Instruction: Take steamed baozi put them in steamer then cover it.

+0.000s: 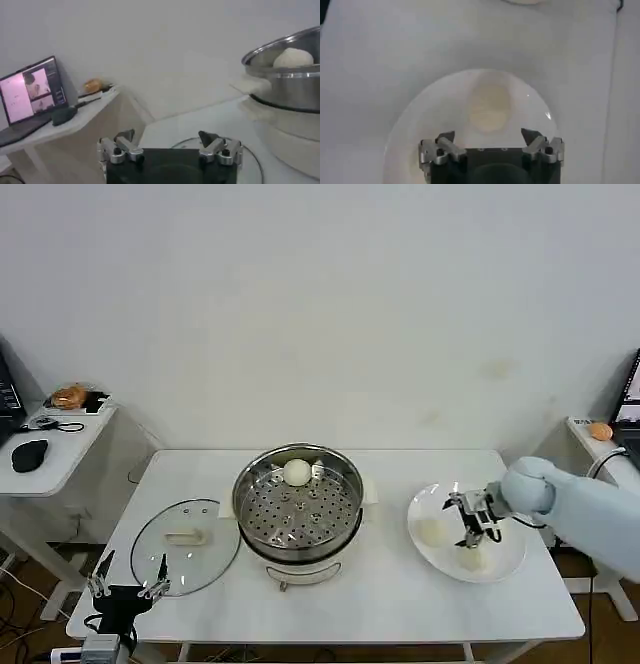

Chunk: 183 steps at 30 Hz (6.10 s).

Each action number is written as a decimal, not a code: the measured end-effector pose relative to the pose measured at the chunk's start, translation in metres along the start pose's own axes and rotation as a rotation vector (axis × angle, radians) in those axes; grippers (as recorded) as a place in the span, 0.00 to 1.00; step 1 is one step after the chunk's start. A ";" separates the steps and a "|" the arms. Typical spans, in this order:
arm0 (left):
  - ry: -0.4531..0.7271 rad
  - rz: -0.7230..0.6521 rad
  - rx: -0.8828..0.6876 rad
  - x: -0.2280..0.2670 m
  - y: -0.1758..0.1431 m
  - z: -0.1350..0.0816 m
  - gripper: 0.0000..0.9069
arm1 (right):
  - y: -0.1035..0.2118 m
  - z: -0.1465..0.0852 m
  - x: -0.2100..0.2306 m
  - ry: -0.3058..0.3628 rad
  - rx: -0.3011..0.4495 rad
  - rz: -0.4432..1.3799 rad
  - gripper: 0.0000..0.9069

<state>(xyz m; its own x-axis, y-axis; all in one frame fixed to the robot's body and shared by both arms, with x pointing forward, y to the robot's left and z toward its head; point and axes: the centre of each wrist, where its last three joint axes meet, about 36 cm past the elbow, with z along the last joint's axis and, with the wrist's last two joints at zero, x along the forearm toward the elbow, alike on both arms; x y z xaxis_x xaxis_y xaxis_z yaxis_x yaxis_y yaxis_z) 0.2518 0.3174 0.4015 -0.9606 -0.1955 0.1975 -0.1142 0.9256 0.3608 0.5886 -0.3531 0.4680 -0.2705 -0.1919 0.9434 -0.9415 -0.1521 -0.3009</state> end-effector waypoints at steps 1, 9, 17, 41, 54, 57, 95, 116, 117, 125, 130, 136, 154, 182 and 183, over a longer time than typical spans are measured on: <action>0.000 0.000 0.000 0.000 0.000 0.000 1.00 | -0.001 -0.002 -0.003 -0.001 -0.001 -0.003 1.00; 0.001 -0.006 0.001 0.000 0.001 0.000 1.00 | -0.013 -0.014 -0.024 0.003 -0.010 -0.008 0.99; 0.004 -0.009 0.004 0.000 0.001 0.001 1.00 | -0.018 -0.016 -0.032 0.028 -0.016 -0.022 0.87; -0.007 -0.011 0.009 0.001 0.000 -0.004 1.00 | -0.037 -0.014 -0.010 0.051 -0.007 -0.048 0.71; -0.031 -0.001 0.015 -0.002 -0.002 -0.012 1.00 | -0.068 -0.020 0.067 0.047 0.001 0.039 0.71; -0.034 -0.001 0.010 -0.003 -0.001 -0.014 1.00 | -0.079 -0.032 0.090 0.034 0.015 0.071 0.72; -0.036 -0.053 0.015 -0.010 0.023 -0.011 1.00 | -0.142 -0.340 0.069 -0.178 -0.023 -0.038 0.72; -0.041 -0.065 0.016 -0.010 0.025 -0.010 1.00 | -0.140 -0.400 0.016 -0.155 -0.092 -0.067 0.72; -0.041 -0.065 0.016 -0.010 0.025 -0.010 1.00 | -0.140 -0.401 0.015 -0.152 -0.092 -0.065 0.72; -0.042 -0.065 0.017 -0.010 0.025 -0.010 1.00 | -0.142 -0.404 0.008 -0.133 -0.099 -0.051 1.00; -0.043 -0.064 0.017 -0.010 0.024 -0.011 1.00 | -0.144 -0.403 0.014 -0.141 -0.105 -0.050 1.00; -0.045 -0.064 0.018 -0.009 0.024 -0.011 1.00 | -0.147 -0.394 0.031 -0.147 -0.094 -0.045 1.00; -0.050 -0.024 0.011 -0.012 0.018 -0.015 1.00 | -0.136 -0.240 0.152 -0.073 -0.013 0.029 1.00; -0.015 0.029 0.006 -0.012 -0.009 -0.002 1.00 | 0.021 0.012 0.108 0.076 -0.095 -0.019 1.00; -0.013 0.030 0.004 -0.012 -0.010 -0.001 1.00 | 0.025 0.016 0.104 0.079 -0.099 -0.024 1.00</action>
<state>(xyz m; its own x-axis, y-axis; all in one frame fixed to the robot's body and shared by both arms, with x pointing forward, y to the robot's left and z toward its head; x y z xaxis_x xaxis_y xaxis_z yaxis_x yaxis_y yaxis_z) 0.2648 0.3104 0.3969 -0.9669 -0.1638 0.1959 -0.0868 0.9324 0.3510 0.5401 -0.3921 0.5563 -0.2587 -0.1115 0.9595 -0.9621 -0.0589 -0.2662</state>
